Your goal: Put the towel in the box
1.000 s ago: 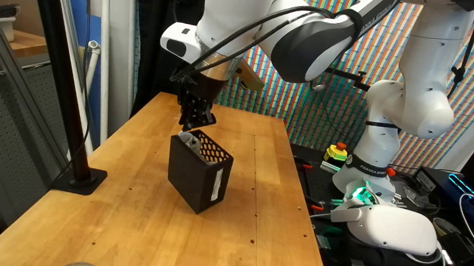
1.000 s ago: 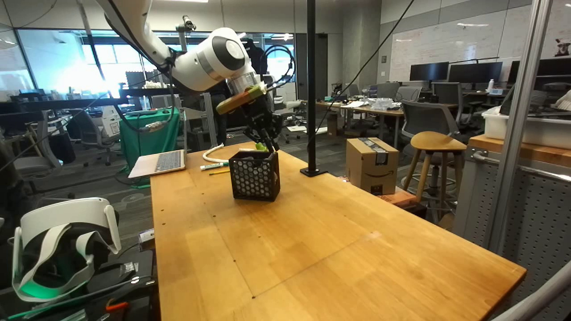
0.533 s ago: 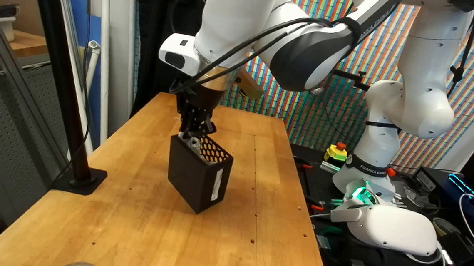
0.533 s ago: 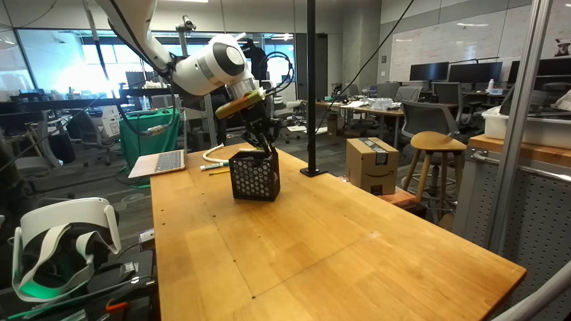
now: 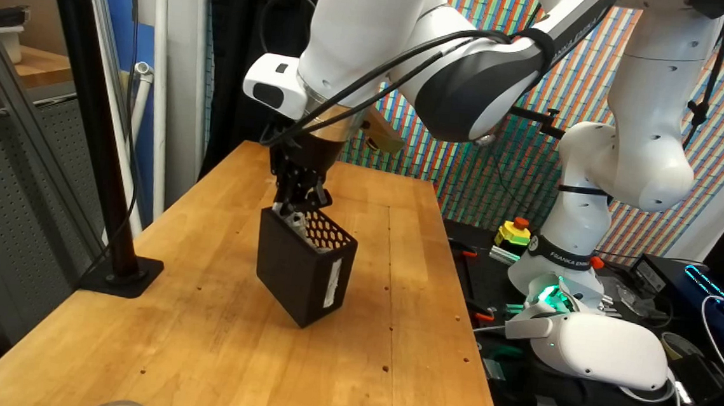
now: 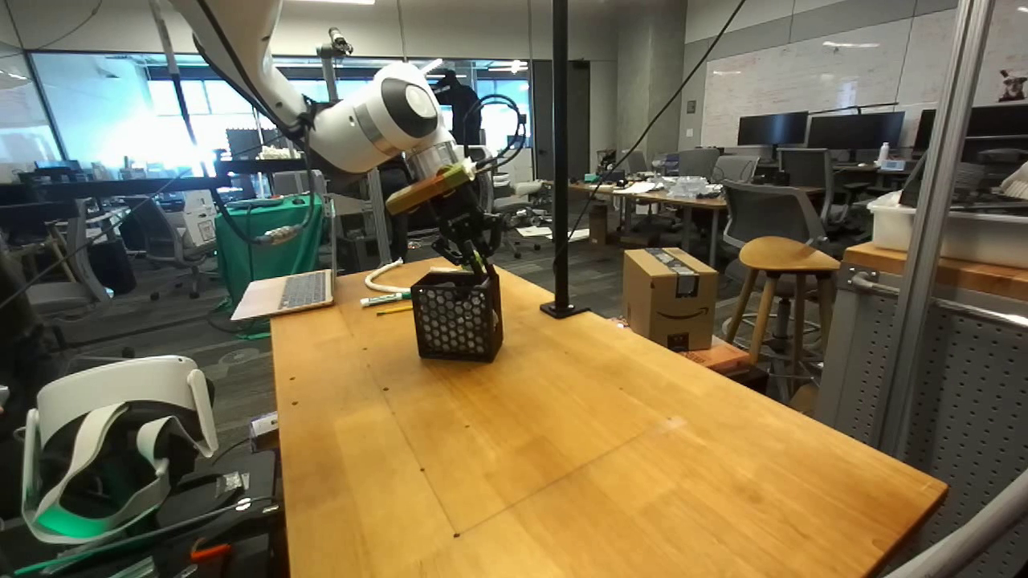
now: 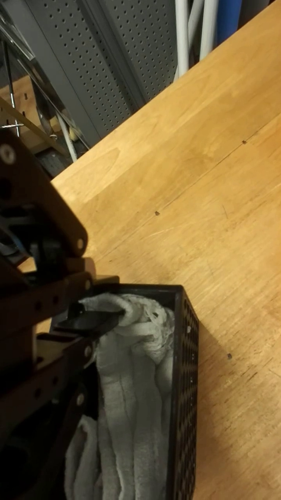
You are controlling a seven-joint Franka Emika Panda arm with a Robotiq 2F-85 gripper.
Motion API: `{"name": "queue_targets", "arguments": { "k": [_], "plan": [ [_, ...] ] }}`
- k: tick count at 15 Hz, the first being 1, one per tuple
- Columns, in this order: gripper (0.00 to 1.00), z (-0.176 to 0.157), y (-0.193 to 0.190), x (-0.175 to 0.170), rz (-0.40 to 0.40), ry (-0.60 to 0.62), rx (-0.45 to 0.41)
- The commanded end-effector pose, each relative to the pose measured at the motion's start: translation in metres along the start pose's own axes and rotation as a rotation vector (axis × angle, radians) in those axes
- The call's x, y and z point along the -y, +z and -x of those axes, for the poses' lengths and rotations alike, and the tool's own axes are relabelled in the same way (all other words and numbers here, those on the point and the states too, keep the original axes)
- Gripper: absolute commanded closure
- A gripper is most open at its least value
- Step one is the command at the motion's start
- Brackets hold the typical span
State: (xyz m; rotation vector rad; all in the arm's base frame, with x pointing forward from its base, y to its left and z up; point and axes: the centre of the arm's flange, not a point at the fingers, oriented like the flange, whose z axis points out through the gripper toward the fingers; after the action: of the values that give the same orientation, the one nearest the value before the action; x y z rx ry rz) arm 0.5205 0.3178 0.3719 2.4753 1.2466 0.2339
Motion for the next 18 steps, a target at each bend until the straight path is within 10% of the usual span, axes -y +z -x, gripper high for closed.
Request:
{"name": "queue_targets", "arguments": {
  "k": [1, 18],
  "plan": [
    [0.81, 0.001, -0.001, 0.013, -0.018, -0.01, -0.02],
    [0.81, -0.006, -0.026, 0.037, -0.001, -0.063, -0.085]
  ]
}}
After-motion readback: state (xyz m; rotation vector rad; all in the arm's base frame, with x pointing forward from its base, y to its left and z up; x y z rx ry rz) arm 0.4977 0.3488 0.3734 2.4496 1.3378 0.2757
